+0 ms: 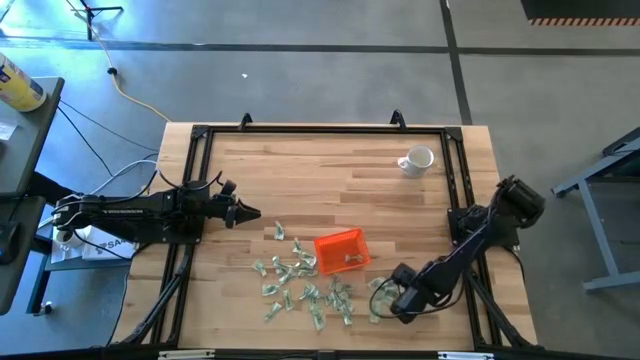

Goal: Pick and place Stevia / Truvia into bins
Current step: Put the stevia packet into the orange bin

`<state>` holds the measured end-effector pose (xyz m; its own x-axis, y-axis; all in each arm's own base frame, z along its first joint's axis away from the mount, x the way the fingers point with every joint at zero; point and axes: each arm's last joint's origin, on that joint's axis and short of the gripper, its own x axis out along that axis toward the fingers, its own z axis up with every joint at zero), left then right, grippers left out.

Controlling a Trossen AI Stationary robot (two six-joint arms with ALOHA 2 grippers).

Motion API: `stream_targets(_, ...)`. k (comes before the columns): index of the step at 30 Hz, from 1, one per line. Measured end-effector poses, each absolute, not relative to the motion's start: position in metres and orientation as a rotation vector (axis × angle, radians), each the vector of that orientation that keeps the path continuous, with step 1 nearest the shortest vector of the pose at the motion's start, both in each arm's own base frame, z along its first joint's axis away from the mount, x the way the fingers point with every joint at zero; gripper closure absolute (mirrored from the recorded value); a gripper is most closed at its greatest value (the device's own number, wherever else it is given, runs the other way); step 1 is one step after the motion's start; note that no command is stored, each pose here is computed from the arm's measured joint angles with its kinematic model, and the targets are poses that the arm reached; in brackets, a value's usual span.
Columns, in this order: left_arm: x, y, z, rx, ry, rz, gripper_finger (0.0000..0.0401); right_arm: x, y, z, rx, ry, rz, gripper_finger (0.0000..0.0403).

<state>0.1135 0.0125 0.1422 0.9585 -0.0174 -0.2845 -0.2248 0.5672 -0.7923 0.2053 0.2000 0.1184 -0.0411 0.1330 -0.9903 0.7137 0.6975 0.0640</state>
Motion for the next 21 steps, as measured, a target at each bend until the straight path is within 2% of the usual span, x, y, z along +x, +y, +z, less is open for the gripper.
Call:
stream_targets(3, 0.113, 0.013, 0.142, -0.96, 0.268, 0.145, 0.0219, 0.213, 0.197, 0.122, 0.744, 1.59, -0.551, 0.0372)
stream_targets(4, 0.113, 0.013, 0.142, -0.959, 0.266, 0.153, 0.0219, 0.217, 0.196, 0.126, 0.751, 1.584, -0.545, 0.0387)
stream_targets(6, 0.113, 0.014, 0.142, -0.958, 0.262, 0.164, 0.0219, 0.223, 0.194, 0.137, 0.769, 1.553, -0.518, 0.0387)
stream_targets(9, 0.113, 0.014, 0.142, -0.957, 0.262, 0.165, 0.0219, 0.238, 0.185, 0.166, 0.827, 1.393, -0.481, 0.0387)
stream_targets(12, 0.113, 0.014, 0.142, -0.955, 0.262, 0.165, 0.0219, 0.245, 0.164, 0.195, 0.859, 1.238, -0.504, 0.0398)
stream_targets(15, 0.113, 0.014, 0.142, -0.954, 0.262, 0.164, 0.0219, 0.255, 0.134, 0.212, 0.861, 1.128, -0.503, 0.0392)
stream_targets(21, 0.113, 0.014, 0.142, -0.906, 0.255, 0.179, 0.0219, 0.301, 0.081, 0.212, 0.805, 1.031, -0.288, 0.0399)
